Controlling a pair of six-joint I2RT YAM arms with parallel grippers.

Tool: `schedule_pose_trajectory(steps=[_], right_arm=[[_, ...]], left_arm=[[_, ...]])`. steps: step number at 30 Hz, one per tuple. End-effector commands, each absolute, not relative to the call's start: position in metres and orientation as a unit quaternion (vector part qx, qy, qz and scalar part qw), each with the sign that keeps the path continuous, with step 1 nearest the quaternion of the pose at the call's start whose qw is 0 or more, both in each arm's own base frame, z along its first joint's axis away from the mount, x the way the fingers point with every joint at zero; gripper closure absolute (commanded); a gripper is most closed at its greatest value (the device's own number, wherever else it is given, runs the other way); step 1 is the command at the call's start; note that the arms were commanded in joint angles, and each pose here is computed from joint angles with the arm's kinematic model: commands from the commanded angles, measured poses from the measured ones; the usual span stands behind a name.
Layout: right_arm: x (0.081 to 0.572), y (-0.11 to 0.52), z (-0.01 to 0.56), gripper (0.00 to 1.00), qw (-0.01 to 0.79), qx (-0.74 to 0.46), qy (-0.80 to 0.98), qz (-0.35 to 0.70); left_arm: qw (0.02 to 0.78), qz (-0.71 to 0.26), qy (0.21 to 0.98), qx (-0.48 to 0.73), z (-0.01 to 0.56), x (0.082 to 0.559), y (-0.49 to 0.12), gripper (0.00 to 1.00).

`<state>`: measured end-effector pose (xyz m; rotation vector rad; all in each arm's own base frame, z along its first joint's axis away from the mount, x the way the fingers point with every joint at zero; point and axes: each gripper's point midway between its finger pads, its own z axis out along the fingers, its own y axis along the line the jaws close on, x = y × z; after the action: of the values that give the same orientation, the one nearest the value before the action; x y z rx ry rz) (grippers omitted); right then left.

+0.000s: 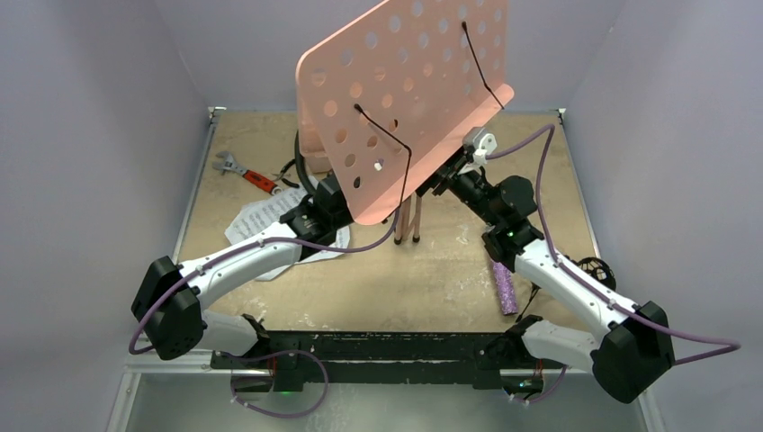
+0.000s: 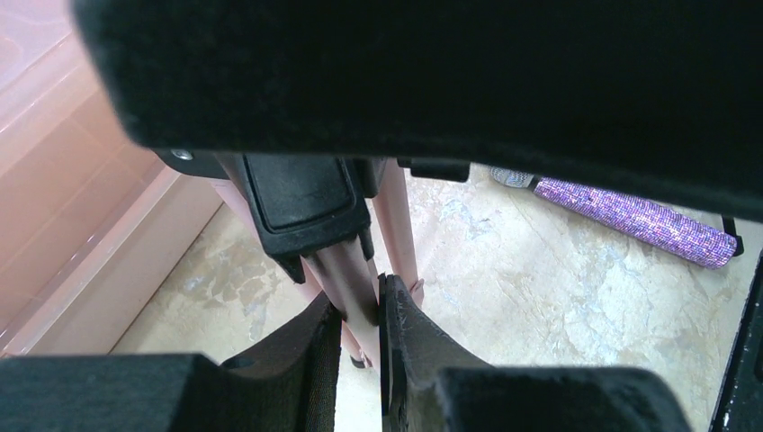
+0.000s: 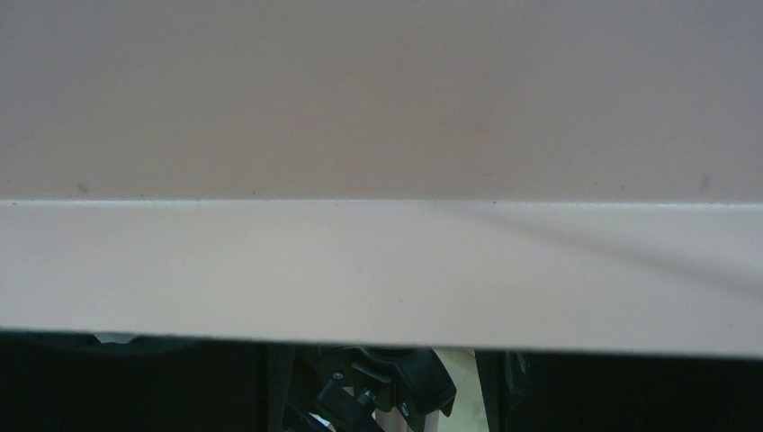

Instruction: Set up the instrument practice props

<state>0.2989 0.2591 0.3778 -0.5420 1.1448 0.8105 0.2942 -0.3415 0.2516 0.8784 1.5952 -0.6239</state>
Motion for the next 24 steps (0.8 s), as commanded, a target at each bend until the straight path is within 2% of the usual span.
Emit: schedule_pose_trajectory(steps=[1, 4, 6, 10, 14, 15, 24], right_arm=[[0.29, 0.244, 0.46, 0.32, 0.813, -0.224, 0.409, 0.348], [0.294, 0.246, 0.462, 0.33, 0.816, -0.226, 0.405, 0.345], [0.295, 0.249, 0.462, 0.38, 0.816, -0.232, 0.4, 0.347], [0.293, 0.254, 0.463, 0.62, 0.816, -0.24, 0.387, 0.356], [0.292, 0.262, 0.459, 0.96, 0.808, -0.256, 0.384, 0.366], [0.292, 0.262, 0.458, 1.0, 0.807, -0.258, 0.383, 0.367], [0.29, 0.258, 0.461, 1.0, 0.812, -0.253, 0.381, 0.362]], left_arm=[[0.612, -0.286, 0.621, 0.397, 0.299, 0.292, -0.355, 1.0], [0.612, -0.286, 0.62, 0.399, 0.298, 0.292, -0.355, 1.0], [0.612, -0.286, 0.62, 0.399, 0.299, 0.292, -0.355, 1.0], [0.612, -0.284, 0.62, 0.4, 0.298, 0.293, -0.355, 1.0], [0.609, -0.281, 0.624, 0.401, 0.296, 0.293, -0.354, 1.0], [0.61, -0.279, 0.625, 0.4, 0.296, 0.293, -0.353, 1.0], [0.621, -0.26, 0.637, 0.374, 0.298, 0.299, -0.342, 0.99]])
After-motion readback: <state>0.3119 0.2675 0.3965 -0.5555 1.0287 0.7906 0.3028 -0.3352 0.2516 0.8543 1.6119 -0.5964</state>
